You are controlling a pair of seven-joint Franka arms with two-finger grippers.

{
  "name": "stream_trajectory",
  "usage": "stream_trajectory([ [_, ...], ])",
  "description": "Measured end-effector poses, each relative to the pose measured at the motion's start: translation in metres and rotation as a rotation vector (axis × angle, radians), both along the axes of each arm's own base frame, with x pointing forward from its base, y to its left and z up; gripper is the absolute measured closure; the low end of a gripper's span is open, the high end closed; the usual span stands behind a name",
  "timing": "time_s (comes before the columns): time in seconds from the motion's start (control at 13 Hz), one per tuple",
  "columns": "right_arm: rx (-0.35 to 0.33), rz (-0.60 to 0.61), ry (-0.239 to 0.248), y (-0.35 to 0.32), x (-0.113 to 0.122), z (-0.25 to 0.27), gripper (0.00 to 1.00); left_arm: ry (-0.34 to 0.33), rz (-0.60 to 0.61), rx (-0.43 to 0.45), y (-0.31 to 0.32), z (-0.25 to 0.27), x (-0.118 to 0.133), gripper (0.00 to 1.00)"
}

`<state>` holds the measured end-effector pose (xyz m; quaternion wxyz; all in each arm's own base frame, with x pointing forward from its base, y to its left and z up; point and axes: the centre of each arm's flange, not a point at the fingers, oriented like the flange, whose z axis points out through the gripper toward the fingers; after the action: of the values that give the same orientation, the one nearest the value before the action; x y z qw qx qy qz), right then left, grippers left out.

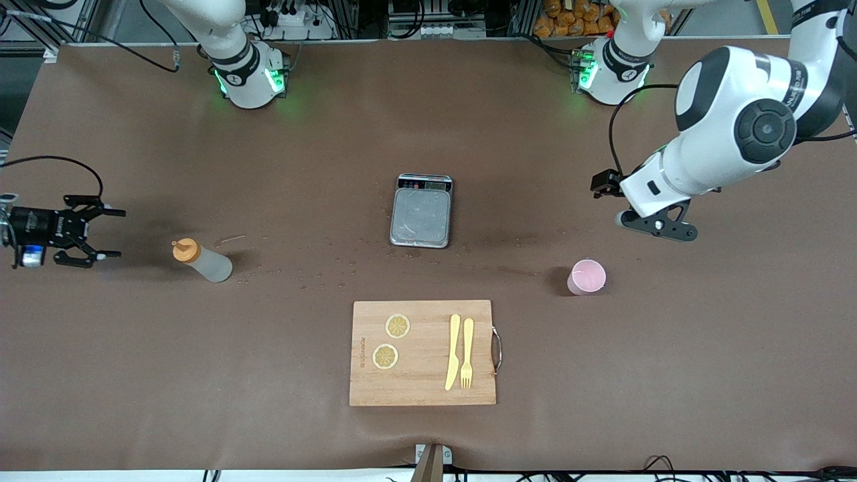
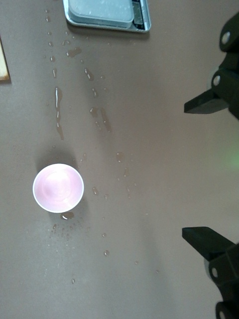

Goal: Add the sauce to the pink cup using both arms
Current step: 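Grasp the pink cup with the left gripper while the right gripper grasps the bottle, then carry the cup onto the scale while the right gripper lifts the bottle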

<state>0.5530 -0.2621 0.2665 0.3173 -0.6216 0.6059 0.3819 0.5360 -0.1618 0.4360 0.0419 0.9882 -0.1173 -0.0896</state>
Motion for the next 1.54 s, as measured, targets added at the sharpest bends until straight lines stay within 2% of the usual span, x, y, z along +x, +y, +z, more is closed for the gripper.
stream_trajectory([
  [0.23,0.053,-0.035,0.040,0.008,0.003,-0.044,0.00,-0.056,-0.016,-0.017,0.022,-0.035,0.007,0.00],
  [0.38,0.049,-0.073,0.038,0.008,0.007,-0.064,0.00,-0.064,-0.068,-0.026,0.047,-0.061,0.019,0.00],
  [0.54,0.045,-0.089,0.043,0.008,0.009,-0.078,0.00,-0.074,-0.130,0.018,0.055,-0.091,0.029,0.00],
  [0.69,0.055,-0.079,0.049,0.017,0.012,-0.085,0.00,-0.085,-0.165,0.033,0.053,-0.117,0.042,0.00],
  [0.92,0.080,-0.063,0.056,0.039,0.020,-0.096,0.00,-0.090,-0.170,0.004,0.043,-0.137,0.070,0.00],
  [1.08,0.101,-0.027,0.042,0.054,0.021,-0.113,0.00,-0.092,-0.167,-0.012,0.040,-0.147,0.084,0.00],
  [1.31,0.131,0.004,0.034,0.079,0.026,-0.131,0.00,-0.090,-0.161,-0.026,0.040,-0.162,0.095,0.00],
  [1.54,0.133,0.017,0.033,0.091,0.030,-0.132,0.00,-0.098,-0.156,-0.040,0.038,-0.181,0.100,0.00],
])
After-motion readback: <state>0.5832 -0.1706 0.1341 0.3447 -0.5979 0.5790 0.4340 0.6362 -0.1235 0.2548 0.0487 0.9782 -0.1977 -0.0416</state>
